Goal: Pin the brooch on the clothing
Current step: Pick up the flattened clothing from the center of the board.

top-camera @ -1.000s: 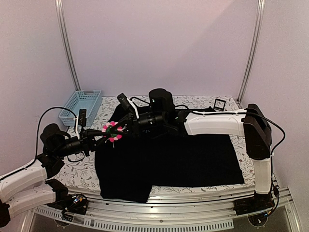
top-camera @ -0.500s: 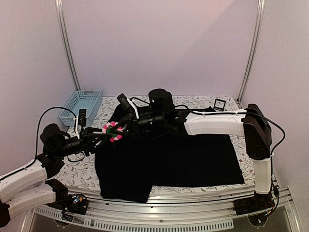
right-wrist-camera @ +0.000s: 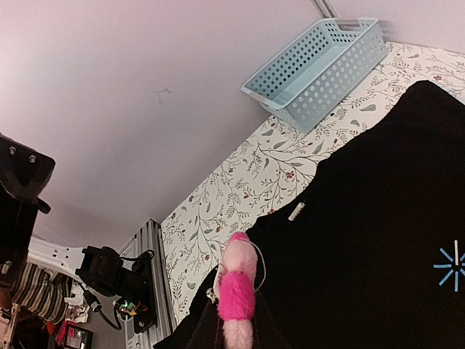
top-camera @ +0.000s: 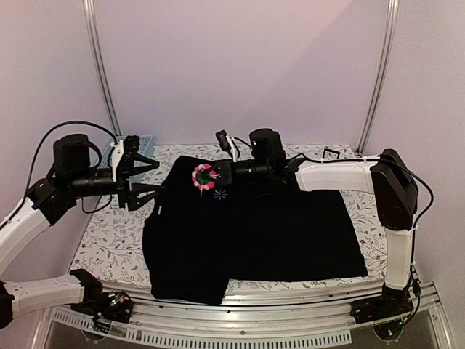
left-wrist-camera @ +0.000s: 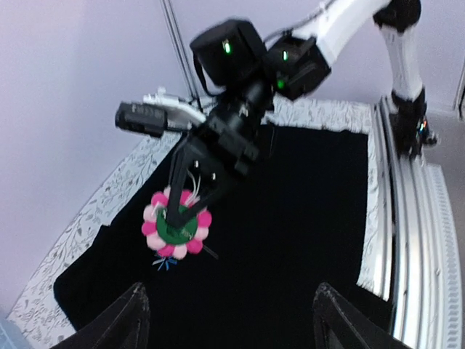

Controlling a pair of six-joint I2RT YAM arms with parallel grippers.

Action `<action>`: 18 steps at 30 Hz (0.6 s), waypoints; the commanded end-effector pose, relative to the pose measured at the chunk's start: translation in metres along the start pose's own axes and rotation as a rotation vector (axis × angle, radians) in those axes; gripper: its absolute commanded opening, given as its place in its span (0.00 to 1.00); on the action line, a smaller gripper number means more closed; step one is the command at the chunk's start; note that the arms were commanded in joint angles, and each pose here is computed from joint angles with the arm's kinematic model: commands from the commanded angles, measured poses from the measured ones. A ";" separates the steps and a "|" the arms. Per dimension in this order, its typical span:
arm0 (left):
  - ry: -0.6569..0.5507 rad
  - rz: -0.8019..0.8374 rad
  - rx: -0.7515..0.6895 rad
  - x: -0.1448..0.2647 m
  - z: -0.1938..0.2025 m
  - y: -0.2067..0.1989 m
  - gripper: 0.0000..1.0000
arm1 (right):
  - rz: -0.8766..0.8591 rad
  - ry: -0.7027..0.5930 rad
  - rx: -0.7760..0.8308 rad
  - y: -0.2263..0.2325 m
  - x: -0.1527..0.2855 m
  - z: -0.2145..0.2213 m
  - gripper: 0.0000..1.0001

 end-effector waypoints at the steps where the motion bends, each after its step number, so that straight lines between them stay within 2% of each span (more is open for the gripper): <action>1: 0.621 0.192 -0.153 -0.014 0.100 -0.003 0.75 | 0.041 -0.037 -0.081 -0.022 0.005 0.001 0.00; 4: 0.815 0.260 -0.168 -0.031 0.131 0.011 0.64 | 0.039 -0.036 -0.118 -0.038 0.003 0.008 0.00; 6: 0.870 0.308 -0.215 -0.039 0.147 0.014 0.62 | 0.042 -0.028 -0.159 -0.051 0.000 0.017 0.00; 9: 0.920 0.366 -0.304 -0.047 0.172 0.011 0.62 | 0.044 -0.010 -0.198 -0.063 -0.003 0.033 0.00; 14: 0.972 0.400 -0.337 -0.054 0.199 0.009 0.61 | 0.042 0.017 -0.252 -0.075 -0.003 0.059 0.00; 18: 0.998 0.429 -0.419 -0.050 0.223 0.002 0.60 | 0.045 0.025 -0.300 -0.085 -0.004 0.071 0.00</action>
Point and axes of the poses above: each gripper's point midway between its finger pads, its own x axis back along the fingers, its own y axis along the line the jaws close on, z = x × y, the point moved 8 cm from there along x, back along the fingers, and after that the axes turned 3 degrees about x, right-handed, at the moved point
